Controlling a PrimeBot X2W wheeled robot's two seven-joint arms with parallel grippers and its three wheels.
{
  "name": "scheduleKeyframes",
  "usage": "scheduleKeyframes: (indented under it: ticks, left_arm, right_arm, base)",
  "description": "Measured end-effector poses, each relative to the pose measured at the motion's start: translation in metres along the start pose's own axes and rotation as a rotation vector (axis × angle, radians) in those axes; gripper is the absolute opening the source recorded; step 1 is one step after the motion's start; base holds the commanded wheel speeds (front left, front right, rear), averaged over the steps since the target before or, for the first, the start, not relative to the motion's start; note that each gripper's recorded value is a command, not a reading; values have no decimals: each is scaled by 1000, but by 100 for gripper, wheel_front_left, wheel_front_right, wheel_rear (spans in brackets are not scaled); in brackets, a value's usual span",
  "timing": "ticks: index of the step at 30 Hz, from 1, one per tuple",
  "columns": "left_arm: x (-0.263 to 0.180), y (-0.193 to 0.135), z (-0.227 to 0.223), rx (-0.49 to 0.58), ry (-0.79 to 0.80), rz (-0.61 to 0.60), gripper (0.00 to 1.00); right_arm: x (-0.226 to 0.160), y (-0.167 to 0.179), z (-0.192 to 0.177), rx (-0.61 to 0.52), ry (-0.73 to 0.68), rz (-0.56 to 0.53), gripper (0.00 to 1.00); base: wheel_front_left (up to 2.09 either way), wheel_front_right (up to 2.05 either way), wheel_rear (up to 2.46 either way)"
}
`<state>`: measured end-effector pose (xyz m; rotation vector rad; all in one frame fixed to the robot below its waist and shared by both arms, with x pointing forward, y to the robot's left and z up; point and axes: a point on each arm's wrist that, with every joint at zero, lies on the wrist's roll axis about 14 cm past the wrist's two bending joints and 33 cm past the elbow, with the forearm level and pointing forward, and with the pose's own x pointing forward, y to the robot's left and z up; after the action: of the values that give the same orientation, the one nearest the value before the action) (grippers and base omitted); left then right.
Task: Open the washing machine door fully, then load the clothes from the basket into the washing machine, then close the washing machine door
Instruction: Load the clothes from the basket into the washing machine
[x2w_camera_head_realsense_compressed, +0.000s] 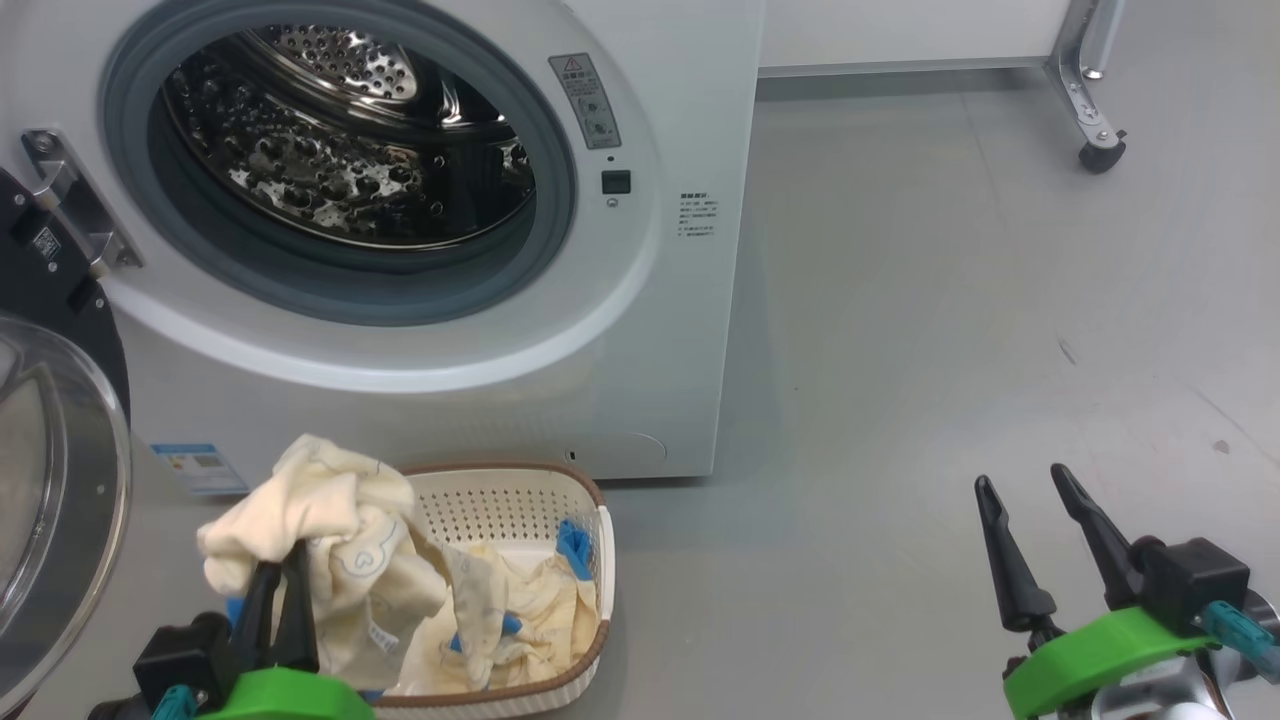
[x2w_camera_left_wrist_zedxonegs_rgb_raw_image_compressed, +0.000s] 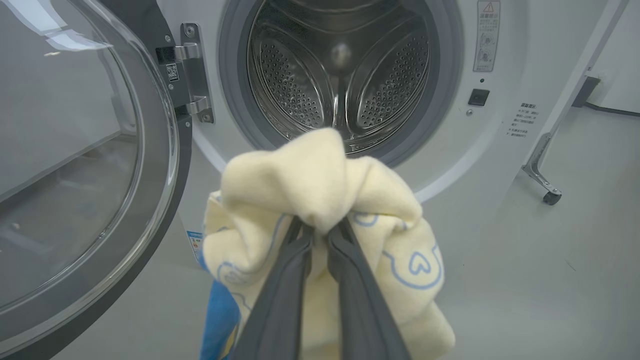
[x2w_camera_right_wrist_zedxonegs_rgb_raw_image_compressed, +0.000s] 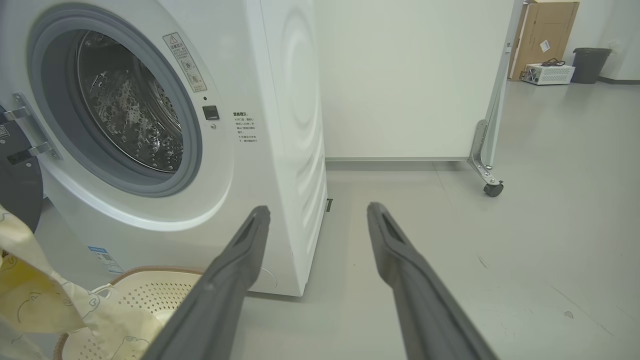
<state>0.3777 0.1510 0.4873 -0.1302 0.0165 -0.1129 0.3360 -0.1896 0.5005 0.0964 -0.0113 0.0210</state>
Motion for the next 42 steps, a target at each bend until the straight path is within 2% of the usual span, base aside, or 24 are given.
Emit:
scheduleKeyframes:
  ticks: [26, 35, 40, 42]
  left_arm:
    - [11, -2, -16, -2, 47, -7, 0]
    - [59, -6, -39, -11, 164, -54, 0]
    - [107, -8, -63, -24, 265, -88, 0]
    - [139, -6, -81, -43, 350, -104, 0]
  right_arm:
    - [0, 2, -20, 16, 65, 0, 100]
    - [26, 9, -30, 39, 86, 25, 100]
    - [53, 15, -44, 56, 103, 43, 100]
    - [67, 17, -56, 68, 119, 52, 100]
  base:
    - [0, 0, 0]
    - [0, 0, 0]
    - [0, 0, 0]
    - [0, 0, 0]
